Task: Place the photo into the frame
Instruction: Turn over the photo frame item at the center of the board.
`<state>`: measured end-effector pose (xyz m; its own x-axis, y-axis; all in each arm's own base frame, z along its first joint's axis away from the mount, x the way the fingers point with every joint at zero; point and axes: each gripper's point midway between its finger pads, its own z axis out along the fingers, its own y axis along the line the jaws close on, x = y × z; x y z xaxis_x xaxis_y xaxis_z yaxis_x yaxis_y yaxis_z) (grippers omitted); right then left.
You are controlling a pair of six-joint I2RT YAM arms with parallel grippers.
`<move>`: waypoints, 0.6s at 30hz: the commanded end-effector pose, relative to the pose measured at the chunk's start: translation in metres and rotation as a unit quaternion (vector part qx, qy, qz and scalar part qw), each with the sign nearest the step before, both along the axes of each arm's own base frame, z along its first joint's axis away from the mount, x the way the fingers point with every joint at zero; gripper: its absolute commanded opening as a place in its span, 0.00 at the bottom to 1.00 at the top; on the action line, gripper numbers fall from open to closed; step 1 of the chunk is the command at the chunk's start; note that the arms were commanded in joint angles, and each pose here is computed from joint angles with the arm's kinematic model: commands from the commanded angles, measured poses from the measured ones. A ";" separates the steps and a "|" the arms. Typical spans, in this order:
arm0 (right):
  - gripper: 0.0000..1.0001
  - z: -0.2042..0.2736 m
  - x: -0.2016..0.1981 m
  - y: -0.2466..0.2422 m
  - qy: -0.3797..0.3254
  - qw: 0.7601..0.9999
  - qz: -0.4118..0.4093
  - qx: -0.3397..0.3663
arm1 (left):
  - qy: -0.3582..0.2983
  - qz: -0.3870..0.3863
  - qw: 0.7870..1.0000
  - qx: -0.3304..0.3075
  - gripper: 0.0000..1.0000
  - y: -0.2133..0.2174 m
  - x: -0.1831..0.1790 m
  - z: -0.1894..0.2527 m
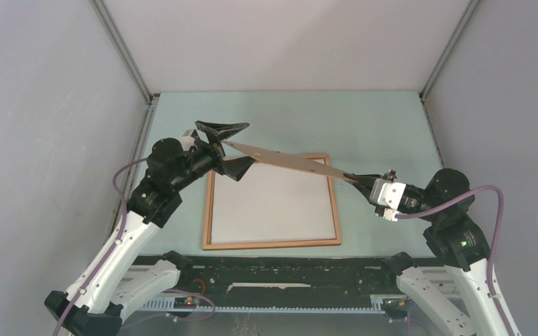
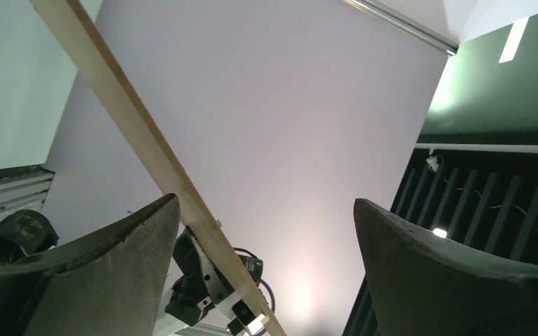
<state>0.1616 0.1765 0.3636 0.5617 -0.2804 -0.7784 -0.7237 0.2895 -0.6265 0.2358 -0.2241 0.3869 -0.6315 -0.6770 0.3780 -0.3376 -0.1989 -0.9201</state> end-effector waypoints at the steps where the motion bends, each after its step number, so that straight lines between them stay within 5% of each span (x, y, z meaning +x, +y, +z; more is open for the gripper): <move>1: 0.00 0.034 -0.002 0.002 -0.096 0.995 0.013 0.010 | -0.004 -0.025 1.000 0.018 0.92 -0.007 -0.007 -0.008; 10: 0.00 0.012 0.005 0.004 -0.092 0.995 0.020 -0.014 | 0.030 -0.052 0.997 0.048 0.60 -0.010 -0.016 -0.045; 18: 0.00 0.005 0.003 0.004 -0.096 0.995 0.029 -0.009 | -0.009 -0.058 0.996 0.069 0.37 -0.007 -0.024 -0.034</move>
<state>0.1708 0.1802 0.3295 0.5701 -0.3115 -0.7602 -0.7320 0.2275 -0.6422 0.2252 -0.2325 0.3363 -0.6635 -0.6662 0.3405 -0.4117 -0.0549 -0.9097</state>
